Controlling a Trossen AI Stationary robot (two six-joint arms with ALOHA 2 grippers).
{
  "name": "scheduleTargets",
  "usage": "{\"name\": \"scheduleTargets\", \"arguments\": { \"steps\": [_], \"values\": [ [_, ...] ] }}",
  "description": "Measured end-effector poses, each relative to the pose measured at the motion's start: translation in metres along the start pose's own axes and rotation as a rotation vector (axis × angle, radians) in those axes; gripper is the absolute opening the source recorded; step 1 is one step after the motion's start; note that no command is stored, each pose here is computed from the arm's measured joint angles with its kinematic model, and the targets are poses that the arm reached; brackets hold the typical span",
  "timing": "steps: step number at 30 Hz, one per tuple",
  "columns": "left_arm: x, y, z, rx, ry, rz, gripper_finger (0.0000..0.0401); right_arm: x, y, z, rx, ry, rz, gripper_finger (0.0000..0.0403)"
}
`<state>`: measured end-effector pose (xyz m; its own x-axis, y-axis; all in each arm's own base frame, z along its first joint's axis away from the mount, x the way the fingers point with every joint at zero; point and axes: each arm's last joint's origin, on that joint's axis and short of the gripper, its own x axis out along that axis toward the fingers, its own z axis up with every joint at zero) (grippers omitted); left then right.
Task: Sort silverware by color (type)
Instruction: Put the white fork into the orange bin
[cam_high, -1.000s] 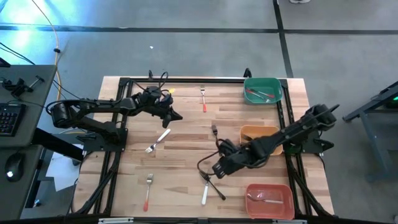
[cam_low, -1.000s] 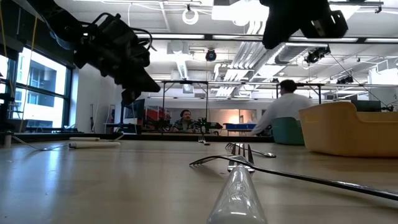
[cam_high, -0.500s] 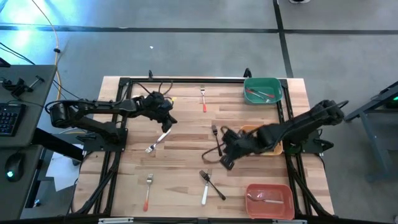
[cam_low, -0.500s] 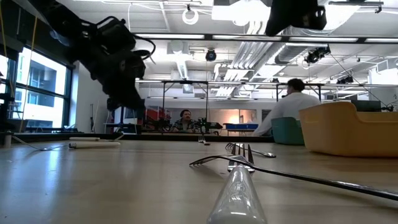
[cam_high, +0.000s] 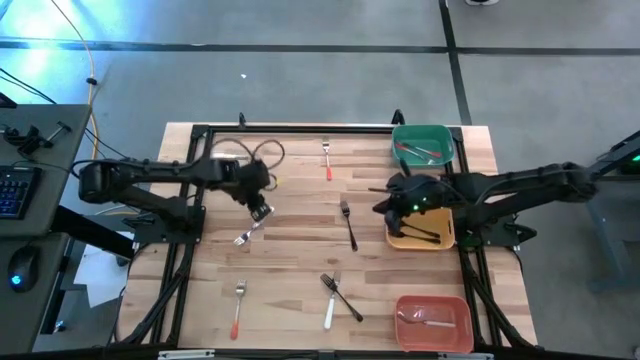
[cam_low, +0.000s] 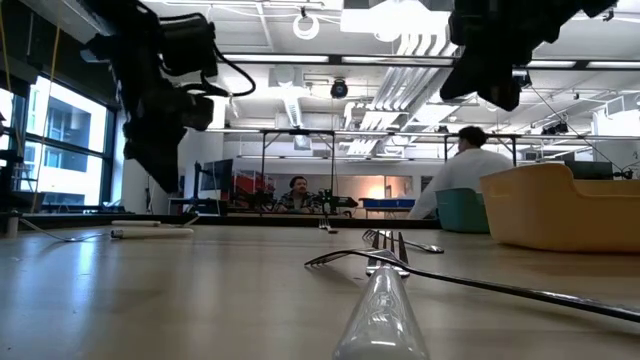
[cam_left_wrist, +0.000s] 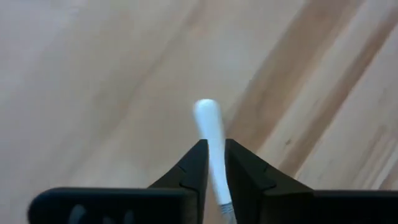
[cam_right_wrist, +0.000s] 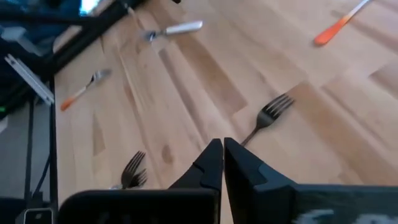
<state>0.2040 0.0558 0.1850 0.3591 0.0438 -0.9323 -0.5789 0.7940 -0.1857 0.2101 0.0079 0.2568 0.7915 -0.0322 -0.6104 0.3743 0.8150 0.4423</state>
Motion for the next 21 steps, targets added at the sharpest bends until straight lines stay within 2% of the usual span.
{"name": "scheduleTargets", "arguments": {
  "steps": [3, 10, 15, 21],
  "values": [
    [-0.013, 0.019, 0.015, -0.01, 0.044, 0.02, 0.0065, -0.005, -0.009, 0.001, -0.013, -0.042, 0.018, 0.0],
    [-0.029, 0.077, 0.063, -0.029, 0.029, 0.101, 0.0095, -0.008, -0.012, 0.003, -0.024, -0.067, 0.017, 0.0],
    [-0.016, 0.11, 0.09, -0.094, 0.076, 0.136, 0.0125, -0.007, -0.011, 0.003, 0.001, -0.072, 0.021, 0.0],
    [0.006, 0.124, 0.103, -0.164, 0.143, 0.276, 0.0169, -0.007, -0.011, 0.004, 0.023, -0.09, 0.021, 0.0]
  ]
}}
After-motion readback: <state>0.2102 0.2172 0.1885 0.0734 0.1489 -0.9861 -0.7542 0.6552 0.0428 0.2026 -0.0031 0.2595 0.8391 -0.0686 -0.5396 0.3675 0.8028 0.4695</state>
